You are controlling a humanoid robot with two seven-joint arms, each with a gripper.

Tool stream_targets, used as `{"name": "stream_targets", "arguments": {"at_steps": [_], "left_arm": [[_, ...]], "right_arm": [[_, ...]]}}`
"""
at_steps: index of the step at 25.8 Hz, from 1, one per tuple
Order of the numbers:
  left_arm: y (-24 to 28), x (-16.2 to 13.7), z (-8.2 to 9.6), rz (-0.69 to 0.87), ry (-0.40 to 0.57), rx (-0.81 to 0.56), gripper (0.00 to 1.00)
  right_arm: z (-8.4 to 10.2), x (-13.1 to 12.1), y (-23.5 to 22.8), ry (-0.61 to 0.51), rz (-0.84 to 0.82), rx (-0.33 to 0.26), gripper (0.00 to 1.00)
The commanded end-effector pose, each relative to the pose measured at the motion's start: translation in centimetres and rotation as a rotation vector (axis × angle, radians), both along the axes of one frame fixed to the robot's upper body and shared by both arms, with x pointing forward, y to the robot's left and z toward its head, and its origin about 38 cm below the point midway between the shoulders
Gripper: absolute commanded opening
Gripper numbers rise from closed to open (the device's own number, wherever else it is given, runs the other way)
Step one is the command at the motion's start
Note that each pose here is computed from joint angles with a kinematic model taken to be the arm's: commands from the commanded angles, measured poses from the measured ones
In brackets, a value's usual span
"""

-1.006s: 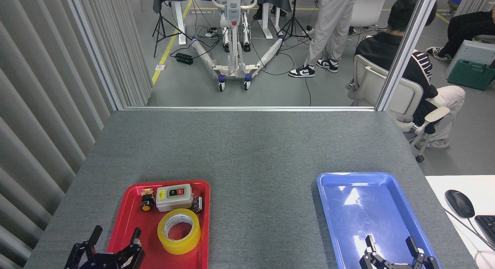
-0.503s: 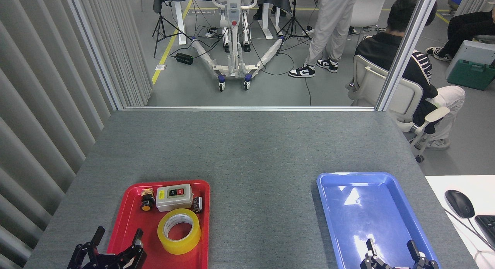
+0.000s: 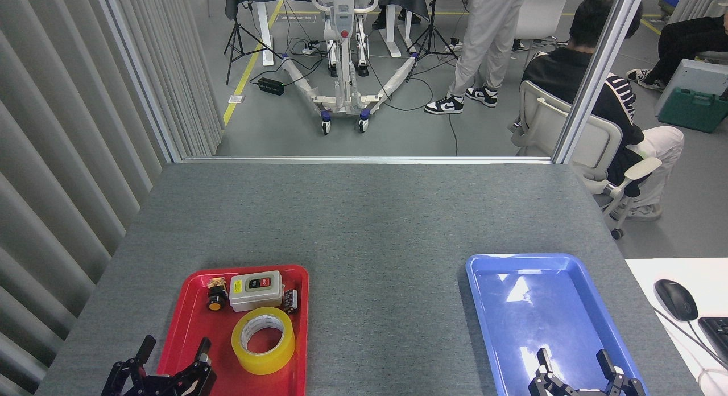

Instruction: Place and move tape with both arms

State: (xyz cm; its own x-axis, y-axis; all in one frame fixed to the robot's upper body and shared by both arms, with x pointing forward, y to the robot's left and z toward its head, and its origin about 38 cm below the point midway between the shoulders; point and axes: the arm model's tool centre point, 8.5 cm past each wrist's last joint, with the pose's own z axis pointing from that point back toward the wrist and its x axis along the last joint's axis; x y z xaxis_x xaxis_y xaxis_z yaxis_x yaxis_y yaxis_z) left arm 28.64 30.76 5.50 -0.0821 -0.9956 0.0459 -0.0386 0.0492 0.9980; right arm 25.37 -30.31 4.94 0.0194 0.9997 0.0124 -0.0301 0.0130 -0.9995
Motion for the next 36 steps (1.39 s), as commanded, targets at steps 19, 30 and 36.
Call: {"name": "stream_targets", "arguments": {"at_steps": [19, 30, 36], "left_arm": [[0.3, 0.0, -0.2, 0.000, 0.008, 0.009, 1.00], [0.3, 0.4, 0.3, -0.018, -0.006, 0.015, 1.00], [1.0, 4.5, 3.4, -0.056, 0.026, -0.074, 1.00]], "right_arm": [[0.2, 0.2, -0.3, 0.002, 0.009, -0.017, 0.99], [0.0, -0.1, -0.2, 0.007, 0.005, -0.012, 0.99], [0.0, -0.1, -0.4, 0.007, 0.005, -0.017, 0.99]]}}
